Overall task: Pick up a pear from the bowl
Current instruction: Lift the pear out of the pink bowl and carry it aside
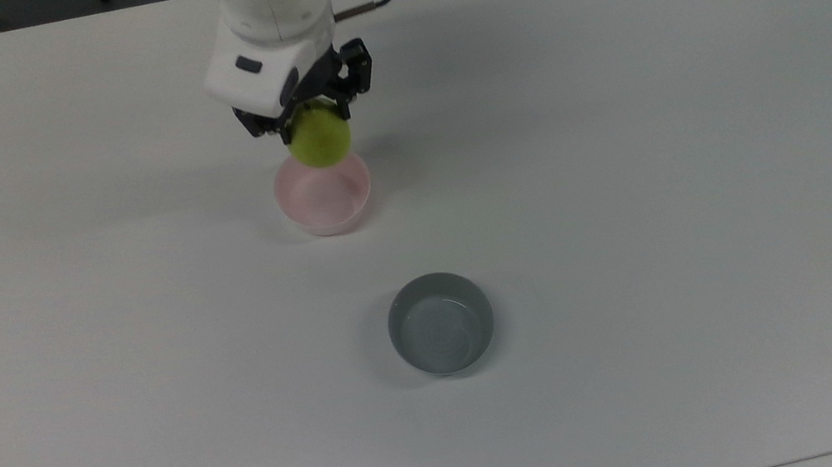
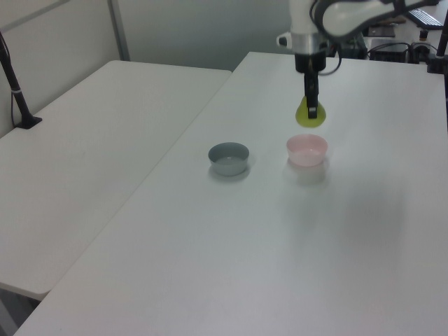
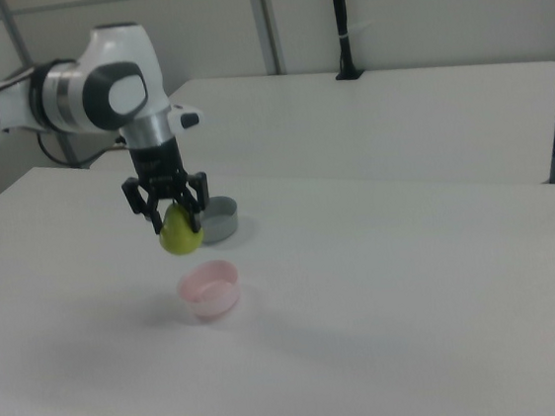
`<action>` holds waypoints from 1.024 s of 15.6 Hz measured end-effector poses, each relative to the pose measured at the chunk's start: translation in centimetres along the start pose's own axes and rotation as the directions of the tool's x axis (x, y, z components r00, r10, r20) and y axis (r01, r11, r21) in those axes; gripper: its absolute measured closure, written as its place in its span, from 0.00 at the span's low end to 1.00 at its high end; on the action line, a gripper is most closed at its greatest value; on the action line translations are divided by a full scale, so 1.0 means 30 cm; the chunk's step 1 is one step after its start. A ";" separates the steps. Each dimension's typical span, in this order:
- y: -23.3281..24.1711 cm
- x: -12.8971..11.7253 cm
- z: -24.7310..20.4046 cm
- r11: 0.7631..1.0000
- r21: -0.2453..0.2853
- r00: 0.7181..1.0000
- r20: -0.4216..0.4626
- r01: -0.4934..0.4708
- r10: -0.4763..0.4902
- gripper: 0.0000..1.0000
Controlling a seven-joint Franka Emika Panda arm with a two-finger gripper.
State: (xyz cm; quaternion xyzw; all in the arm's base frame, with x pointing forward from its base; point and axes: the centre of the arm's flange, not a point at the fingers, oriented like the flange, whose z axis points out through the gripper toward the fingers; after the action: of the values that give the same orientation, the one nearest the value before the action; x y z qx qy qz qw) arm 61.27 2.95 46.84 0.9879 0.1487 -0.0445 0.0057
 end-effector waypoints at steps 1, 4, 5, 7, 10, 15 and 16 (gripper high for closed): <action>0.009 -0.009 -0.050 1.000 0.009 1.000 -0.001 -0.008 0.008 0.30; 0.058 -0.035 -0.154 0.999 0.016 0.999 -0.008 -0.037 0.037 0.30; 0.082 -0.040 -0.168 0.999 0.015 0.999 -0.015 -0.052 0.052 0.30; 0.131 -0.055 -0.170 0.995 0.014 0.995 -0.017 -0.102 0.102 0.30; 0.220 -0.081 -0.160 0.986 0.010 0.986 -0.012 -0.167 0.167 0.30; 0.383 -0.101 -0.133 0.968 -0.013 0.967 -0.064 -0.250 0.248 0.30; 0.412 -0.096 -0.109 0.965 -0.017 0.963 -0.068 -0.262 0.260 0.30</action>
State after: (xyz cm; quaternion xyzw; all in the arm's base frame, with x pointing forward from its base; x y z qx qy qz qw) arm 62.45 -9.62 50.34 0.9996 0.0178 -0.0091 0.0195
